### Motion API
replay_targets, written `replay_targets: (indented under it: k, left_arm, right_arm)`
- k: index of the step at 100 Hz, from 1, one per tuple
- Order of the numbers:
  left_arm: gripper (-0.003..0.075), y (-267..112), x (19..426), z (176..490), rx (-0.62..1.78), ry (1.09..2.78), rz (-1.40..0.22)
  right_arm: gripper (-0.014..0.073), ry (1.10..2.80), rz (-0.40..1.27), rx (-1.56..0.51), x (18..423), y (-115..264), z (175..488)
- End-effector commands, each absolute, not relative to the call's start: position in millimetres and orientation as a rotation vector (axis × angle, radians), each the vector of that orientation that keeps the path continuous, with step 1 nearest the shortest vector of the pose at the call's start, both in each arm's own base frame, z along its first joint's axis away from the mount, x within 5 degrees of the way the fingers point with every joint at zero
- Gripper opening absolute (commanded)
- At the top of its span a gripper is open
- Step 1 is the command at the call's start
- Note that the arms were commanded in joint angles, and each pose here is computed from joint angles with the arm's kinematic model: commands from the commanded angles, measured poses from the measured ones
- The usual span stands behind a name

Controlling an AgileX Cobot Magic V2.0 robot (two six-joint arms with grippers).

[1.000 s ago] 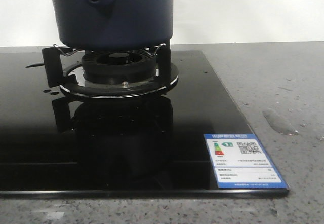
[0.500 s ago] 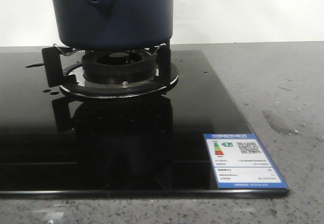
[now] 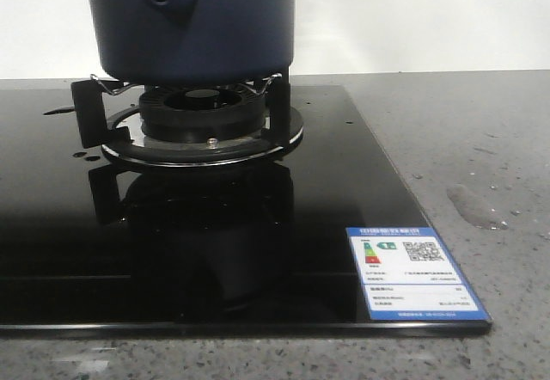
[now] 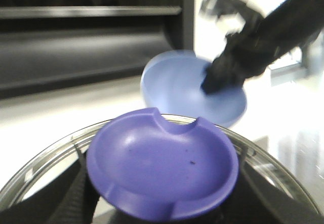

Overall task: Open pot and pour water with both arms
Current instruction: 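Lower the bowl back onto the countertop and open the right gripper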

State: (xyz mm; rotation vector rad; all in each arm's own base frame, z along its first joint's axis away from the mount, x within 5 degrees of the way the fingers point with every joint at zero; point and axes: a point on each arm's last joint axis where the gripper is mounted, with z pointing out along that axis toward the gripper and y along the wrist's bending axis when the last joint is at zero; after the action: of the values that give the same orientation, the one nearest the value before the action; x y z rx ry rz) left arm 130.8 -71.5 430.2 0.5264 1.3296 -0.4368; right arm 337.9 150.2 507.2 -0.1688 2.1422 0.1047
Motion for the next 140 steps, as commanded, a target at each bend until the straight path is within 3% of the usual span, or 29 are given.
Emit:
replay_targets:
  k: [1, 18, 30, 41, 77, 94, 114, 122, 140]
  left_arm:
    - [0.0222, -76.1, 133.1, 444.3, 0.53, 1.299, -0.489]
    - [0.0222, -86.6, 150.8, 443.5, 0.596, 1.321, -0.512]
    - [0.0222, -95.7, 167.3, 440.9, 0.634, 1.331, -0.552]
    - [0.0222, -105.6, 185.7, 434.4, 0.666, 1.342, -0.601]
    - [0.0222, -131.7, 237.2, 411.7, 0.74, 1.366, -0.739]
    - [0.0222, -136.6, 251.3, 405.7, 0.744, 1.39, -0.75]
    - [0.0222, -138.2, 256.9, 399.7, 0.747, 1.409, -0.747]
    - [0.0222, -138.6, 258.2, 398.3, 0.747, 1.414, -0.748]
    - [0.0222, -139.4, 260.2, 395.8, 0.751, 1.421, -0.75]
  right_arm:
    - [-0.0042, 2.137, 0.215, -0.147, 310.2, 115.2, 532.9]
    - [-0.0042, 2.267, 0.211, -0.074, 298.5, 66.2, 511.8]
    - [-0.0042, 2.405, 0.133, -0.04, 286.0, 41.5, 472.7]
    - [-0.0042, 2.428, 0.102, 0.025, 270.9, 21.9, 441.6]
    - [-0.0042, 2.552, 0.123, 0.14, 246.5, 3.7, 334.7]
    - [-0.0042, 2.569, 0.136, 0.156, 244.8, 4.3, 312.0]
    - [-0.0034, 2.584, 0.133, 0.157, 243.4, 4.2, 306.6]
    - [0.0029, 2.584, 0.133, 0.157, 243.4, 4.2, 306.6]
    - [0.0341, 2.568, 0.11, 0.145, 243.7, 2.9, 309.8]
